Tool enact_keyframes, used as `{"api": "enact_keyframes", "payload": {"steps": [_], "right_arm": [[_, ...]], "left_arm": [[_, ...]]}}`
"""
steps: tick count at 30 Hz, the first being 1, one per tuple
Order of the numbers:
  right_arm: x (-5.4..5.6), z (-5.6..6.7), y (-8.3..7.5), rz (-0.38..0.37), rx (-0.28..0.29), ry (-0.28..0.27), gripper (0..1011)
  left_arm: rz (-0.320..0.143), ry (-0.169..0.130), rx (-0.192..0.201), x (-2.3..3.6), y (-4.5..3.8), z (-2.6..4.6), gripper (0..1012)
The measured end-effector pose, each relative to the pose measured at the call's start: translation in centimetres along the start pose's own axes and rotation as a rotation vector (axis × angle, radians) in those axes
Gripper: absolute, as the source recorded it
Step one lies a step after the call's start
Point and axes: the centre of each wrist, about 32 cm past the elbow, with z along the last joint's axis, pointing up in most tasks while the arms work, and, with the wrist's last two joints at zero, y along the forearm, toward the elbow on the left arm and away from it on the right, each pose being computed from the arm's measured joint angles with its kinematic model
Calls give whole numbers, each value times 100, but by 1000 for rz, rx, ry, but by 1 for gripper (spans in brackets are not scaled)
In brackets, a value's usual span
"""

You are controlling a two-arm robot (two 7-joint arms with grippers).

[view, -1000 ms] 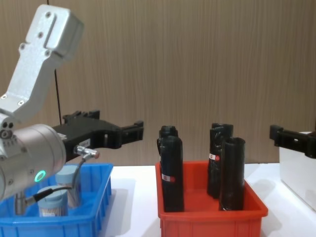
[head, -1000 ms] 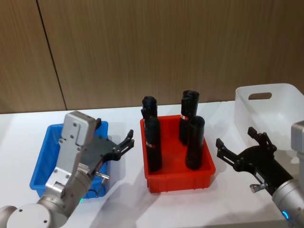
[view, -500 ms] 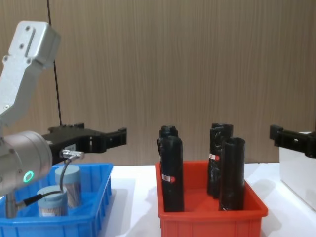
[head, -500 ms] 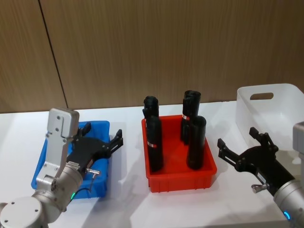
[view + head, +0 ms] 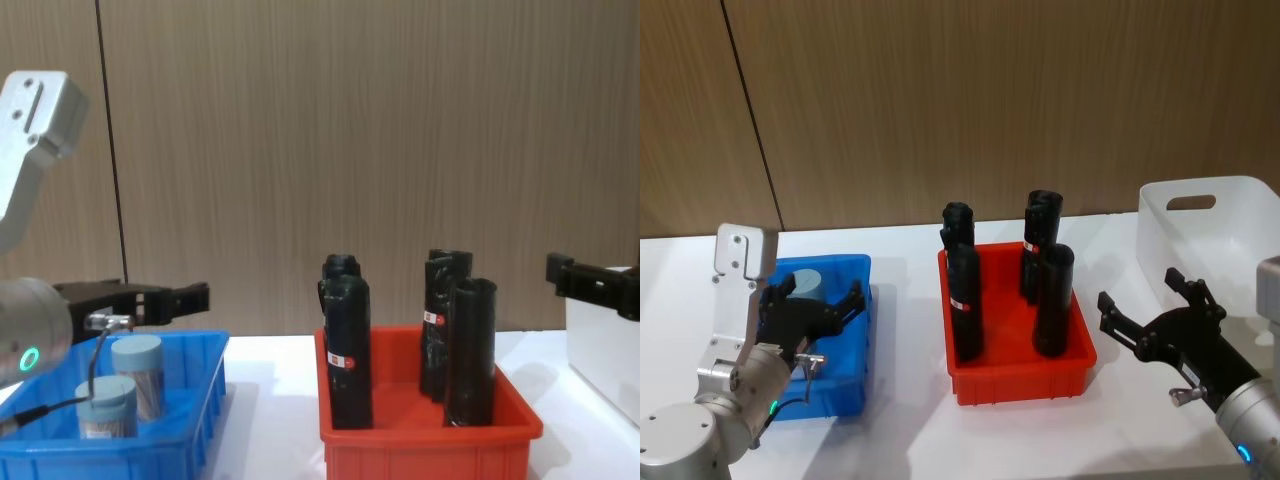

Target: Pick the cotton swabs from the blue box and place them into the white box.

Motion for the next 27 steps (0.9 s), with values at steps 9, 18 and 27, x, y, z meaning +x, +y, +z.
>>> {"api": "enact_keyframes", "payload": {"steps": [9, 18, 27], "right_arm": [[0, 0, 0, 0, 0, 0, 1002], [0, 0, 0, 0, 0, 0, 1002], [0, 0, 0, 0, 0, 0, 1002]], "left_arm": [[73, 26, 58, 44, 24, 2, 1000], [107, 61, 94, 75, 48, -24, 1000], [128, 84, 129, 126, 37, -81, 999]]}}
